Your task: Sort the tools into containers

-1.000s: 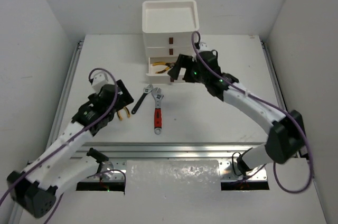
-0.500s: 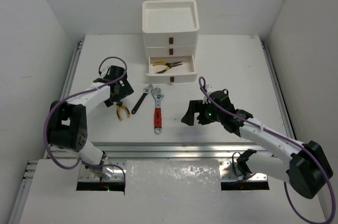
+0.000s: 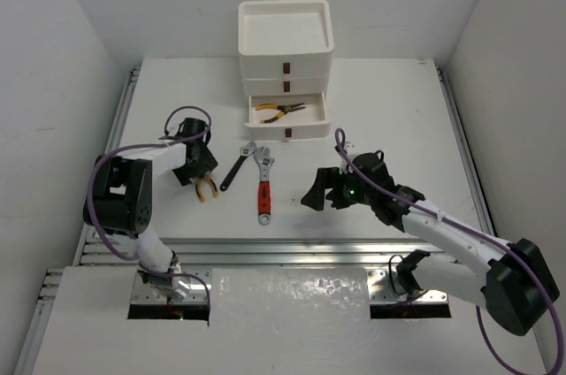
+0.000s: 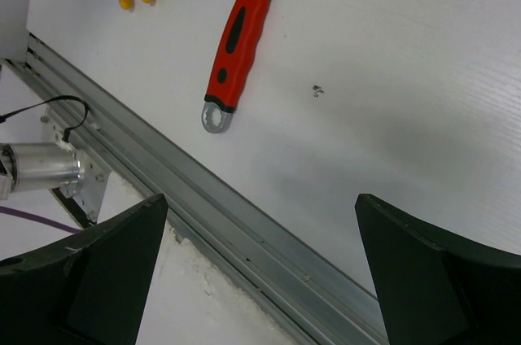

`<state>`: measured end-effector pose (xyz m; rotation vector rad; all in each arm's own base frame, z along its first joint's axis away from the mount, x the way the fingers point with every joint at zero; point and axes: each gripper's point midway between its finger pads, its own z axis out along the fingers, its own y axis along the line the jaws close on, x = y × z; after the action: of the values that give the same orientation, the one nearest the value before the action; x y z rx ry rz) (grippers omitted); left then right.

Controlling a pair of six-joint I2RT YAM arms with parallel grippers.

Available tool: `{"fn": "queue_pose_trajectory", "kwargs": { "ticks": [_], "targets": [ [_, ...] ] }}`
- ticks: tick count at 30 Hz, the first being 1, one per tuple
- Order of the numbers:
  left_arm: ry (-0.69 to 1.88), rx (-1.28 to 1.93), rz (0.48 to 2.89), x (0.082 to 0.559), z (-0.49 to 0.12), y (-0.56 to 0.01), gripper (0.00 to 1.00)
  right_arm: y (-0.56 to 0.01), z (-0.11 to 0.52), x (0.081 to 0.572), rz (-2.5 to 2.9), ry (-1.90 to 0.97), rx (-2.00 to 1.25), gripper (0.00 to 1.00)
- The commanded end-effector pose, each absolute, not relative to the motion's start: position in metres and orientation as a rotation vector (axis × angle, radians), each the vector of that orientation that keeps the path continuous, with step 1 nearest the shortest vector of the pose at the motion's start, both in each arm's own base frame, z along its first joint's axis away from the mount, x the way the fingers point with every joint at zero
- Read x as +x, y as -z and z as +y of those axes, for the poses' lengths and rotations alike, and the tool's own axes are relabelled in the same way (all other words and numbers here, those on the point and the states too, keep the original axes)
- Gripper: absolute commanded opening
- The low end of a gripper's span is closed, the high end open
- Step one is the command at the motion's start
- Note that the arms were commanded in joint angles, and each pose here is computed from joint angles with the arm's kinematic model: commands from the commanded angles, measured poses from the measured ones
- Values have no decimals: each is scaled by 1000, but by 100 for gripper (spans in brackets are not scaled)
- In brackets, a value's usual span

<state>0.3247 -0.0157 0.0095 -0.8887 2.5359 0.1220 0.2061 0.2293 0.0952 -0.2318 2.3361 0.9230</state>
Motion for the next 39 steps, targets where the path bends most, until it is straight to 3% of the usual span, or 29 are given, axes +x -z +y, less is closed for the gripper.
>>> {"fn": "queue_pose_trajectory", "kwargs": {
  "ticks": [1, 3, 4, 6, 7, 9, 11, 18, 24, 30, 35, 39],
  "targets": [
    [-140, -911, 2530, 327, -13, 4, 64, -116, 237, 210, 2251, -973, -243, 99],
    [-139, -912, 2538, 326, -13, 7, 58, -117, 234, 209, 2245, -964, -238, 99],
    [-148, -915, 2540, 325, -12, 8, 45, -117, 234, 209, 2246, -963, -233, 99],
    [-143, -916, 2536, 324, -12, 7, 32, -118, 232, 208, 2238, -959, -226, 99],
    [-135, -917, 2530, 323, -12, 4, 21, -118, 231, 209, 2234, -955, -221, 99],
    [-119, -907, 2517, 323, -13, -1, 7, -120, 230, 208, 2226, -954, -218, 99],
    [-65, -867, 2502, 325, -17, -11, 0, -122, 230, 209, 2218, -954, -215, 99],
    [151, -709, 2255, 348, -34, -96, 0, -122, 226, 207, 2198, -953, -209, 99],
    [380, -391, 2046, 376, -103, -191, 0, -129, 213, 212, 2146, -897, -131, 99],
    [708, -370, 1853, 415, -164, -250, 0, -141, 195, 216, 2111, -810, -83, 99],
    [937, -494, 1688, 444, -198, -277, 0, -149, 180, 217, 2094, -732, -52, 99],
    [1030, -602, 1637, 471, -218, -259, 0, -159, 172, 216, 2063, -709, -39, 99]
  ]
}}
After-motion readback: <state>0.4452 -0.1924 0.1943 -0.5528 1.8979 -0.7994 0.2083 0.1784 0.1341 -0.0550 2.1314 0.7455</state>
